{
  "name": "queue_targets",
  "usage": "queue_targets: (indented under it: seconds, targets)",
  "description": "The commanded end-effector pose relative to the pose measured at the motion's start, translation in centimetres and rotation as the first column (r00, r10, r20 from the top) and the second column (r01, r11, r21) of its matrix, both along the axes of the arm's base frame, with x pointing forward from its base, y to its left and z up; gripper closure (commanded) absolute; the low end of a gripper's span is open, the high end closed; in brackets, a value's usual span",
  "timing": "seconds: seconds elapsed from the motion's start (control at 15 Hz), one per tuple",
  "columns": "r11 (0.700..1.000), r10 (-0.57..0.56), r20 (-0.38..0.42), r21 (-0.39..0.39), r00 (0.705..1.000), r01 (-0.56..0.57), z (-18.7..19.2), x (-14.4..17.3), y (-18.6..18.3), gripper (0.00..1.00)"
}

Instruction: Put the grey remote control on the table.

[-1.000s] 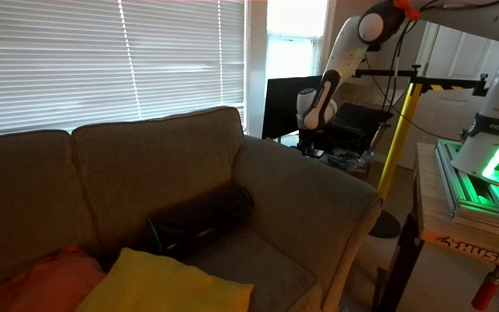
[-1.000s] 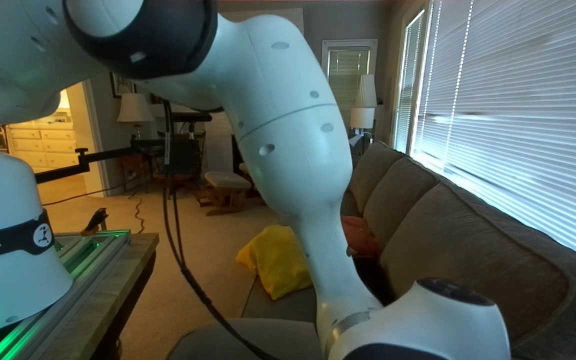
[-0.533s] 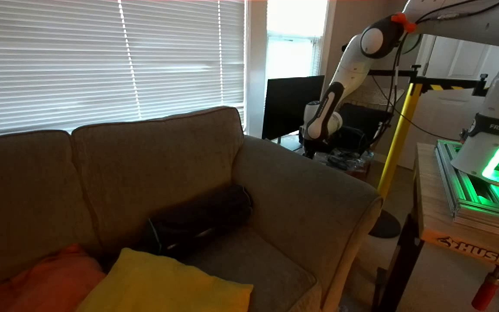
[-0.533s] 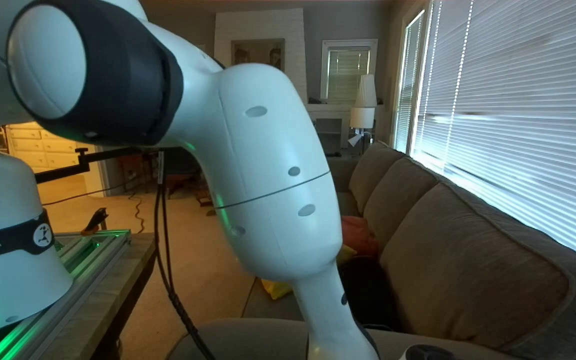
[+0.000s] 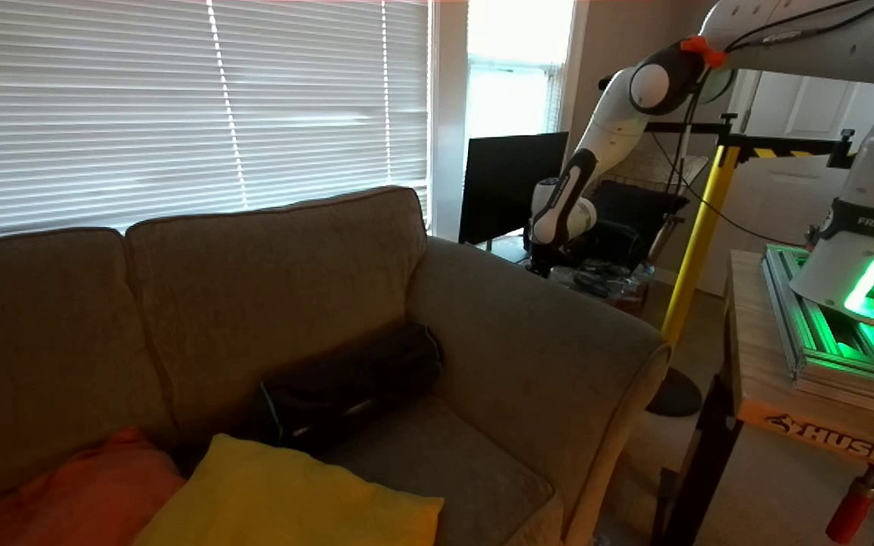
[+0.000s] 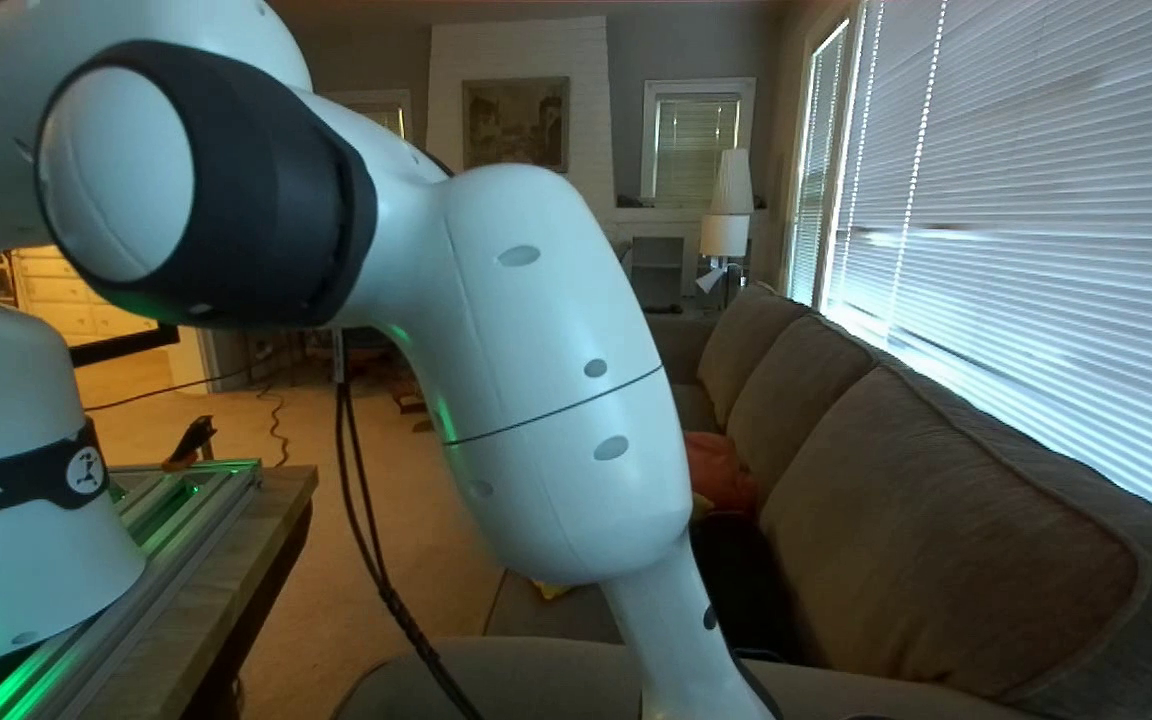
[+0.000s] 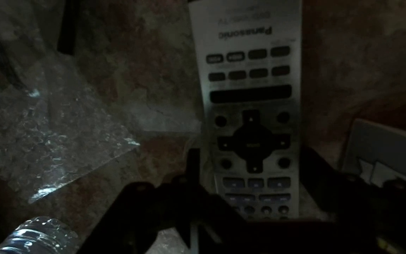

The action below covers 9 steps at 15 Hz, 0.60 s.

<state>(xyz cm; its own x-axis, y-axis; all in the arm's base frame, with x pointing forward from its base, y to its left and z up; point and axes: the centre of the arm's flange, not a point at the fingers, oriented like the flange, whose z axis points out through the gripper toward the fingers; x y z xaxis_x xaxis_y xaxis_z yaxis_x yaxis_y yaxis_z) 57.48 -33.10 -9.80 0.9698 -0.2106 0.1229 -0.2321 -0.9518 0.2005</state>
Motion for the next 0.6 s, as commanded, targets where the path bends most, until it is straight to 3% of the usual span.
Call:
queue_targets:
  seconds: [0.0, 0.13, 0.53]
  targets:
    - [0.999, -0.014, -0.039, -0.046, 0.999, 0.013, 1.2, 0.9, 0.4, 0.00]
    - [0.997, 0.030, -0.048, -0.070, 0.998, -0.034, 3.2, 0.6, 0.5, 0.00]
    - [0.988, 0.102, 0.077, -0.126, 0.992, -0.091, 10.9, 0.1, 0.0, 0.00]
